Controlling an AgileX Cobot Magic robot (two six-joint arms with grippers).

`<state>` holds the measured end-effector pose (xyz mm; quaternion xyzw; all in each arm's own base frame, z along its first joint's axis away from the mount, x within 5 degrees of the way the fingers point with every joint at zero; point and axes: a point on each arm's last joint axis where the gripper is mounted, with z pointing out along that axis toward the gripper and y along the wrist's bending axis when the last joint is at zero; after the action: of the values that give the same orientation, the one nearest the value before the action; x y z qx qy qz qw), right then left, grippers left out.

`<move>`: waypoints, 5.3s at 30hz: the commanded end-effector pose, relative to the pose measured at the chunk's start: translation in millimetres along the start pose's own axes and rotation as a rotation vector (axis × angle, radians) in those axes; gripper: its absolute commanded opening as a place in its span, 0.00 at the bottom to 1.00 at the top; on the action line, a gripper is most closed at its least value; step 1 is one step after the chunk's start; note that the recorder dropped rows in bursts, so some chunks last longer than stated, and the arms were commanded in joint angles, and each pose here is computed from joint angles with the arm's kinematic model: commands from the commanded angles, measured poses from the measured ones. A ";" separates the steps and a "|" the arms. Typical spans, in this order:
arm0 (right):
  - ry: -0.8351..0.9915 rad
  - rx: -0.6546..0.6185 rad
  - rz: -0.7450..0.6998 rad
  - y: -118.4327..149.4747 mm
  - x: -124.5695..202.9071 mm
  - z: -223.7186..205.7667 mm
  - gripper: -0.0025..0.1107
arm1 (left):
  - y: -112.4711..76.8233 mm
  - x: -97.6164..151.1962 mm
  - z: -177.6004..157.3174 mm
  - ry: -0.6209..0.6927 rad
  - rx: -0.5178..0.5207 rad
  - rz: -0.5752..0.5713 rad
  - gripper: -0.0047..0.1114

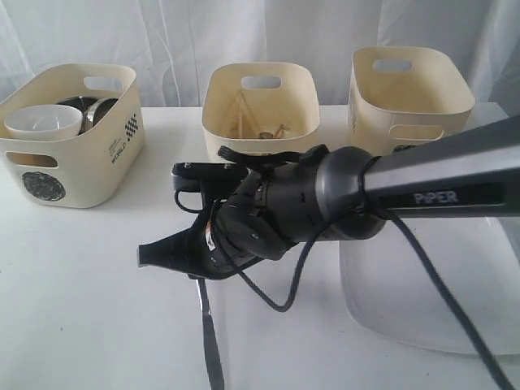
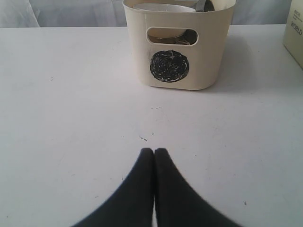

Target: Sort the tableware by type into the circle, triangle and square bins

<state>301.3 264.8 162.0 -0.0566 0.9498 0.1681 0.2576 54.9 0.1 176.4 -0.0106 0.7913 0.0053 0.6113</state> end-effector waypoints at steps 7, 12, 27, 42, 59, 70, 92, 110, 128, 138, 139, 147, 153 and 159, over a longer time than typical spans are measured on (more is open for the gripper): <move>-0.050 -0.016 0.092 -22.6 -2.6 -14.8 0.02 | -0.1 1.0 -0.1 0.000 0.001 -0.007 0.04; -0.099 -0.044 0.105 -24.1 -11.6 -22.8 0.02 | -0.1 1.0 -0.1 0.000 0.001 -0.007 0.04; -0.363 -0.112 0.325 -64.5 -68.6 -92.6 0.02 | -0.1 1.0 -0.1 0.000 0.001 -0.007 0.04; -0.385 0.002 0.291 -102.0 -80.0 -120.8 0.02 | -0.1 1.0 -0.1 0.000 0.001 -0.007 0.04; 0.013 0.143 0.175 -63.3 -44.8 -35.4 0.48 | -0.1 1.0 -0.1 0.000 0.001 -0.007 0.04; 0.104 0.367 0.222 -63.3 -66.1 -4.8 0.48 | -0.1 1.0 -0.1 0.000 0.001 -0.007 0.04; 0.206 0.416 0.277 -70.8 -45.3 45.8 0.48 | -0.1 1.0 -0.1 0.000 0.001 -0.007 0.04; 0.105 0.219 0.310 -56.7 -37.3 36.7 0.02 | -0.1 1.0 -0.1 0.000 0.001 -0.007 0.04; -0.369 -0.162 0.458 -91.1 -27.3 -51.7 0.02 | -0.1 1.0 -0.1 0.000 0.001 -0.007 0.04; -0.642 -0.349 0.496 -88.4 -60.3 -111.6 0.02 | -0.1 1.0 -0.1 0.000 0.001 -0.007 0.04; -0.661 -0.348 0.509 -92.9 -65.1 -114.3 0.02 | -0.1 1.0 -0.1 0.000 0.001 -0.007 0.04; -0.768 -0.310 0.515 -115.5 -107.3 -129.5 0.02 | -0.1 1.0 -0.1 0.000 0.001 -0.007 0.04; -0.817 -0.275 0.531 -133.5 -139.8 -123.6 0.02 | -0.1 1.0 -0.1 0.000 0.001 -0.007 0.04; -0.833 -0.260 0.577 -149.8 -177.0 -92.4 0.02 | -0.1 1.0 -0.1 0.000 0.001 -0.007 0.04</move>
<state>421.4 97.1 287.3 0.2467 0.7151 0.3615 0.5451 54.9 0.1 176.4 -0.0106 0.7913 0.0053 0.6113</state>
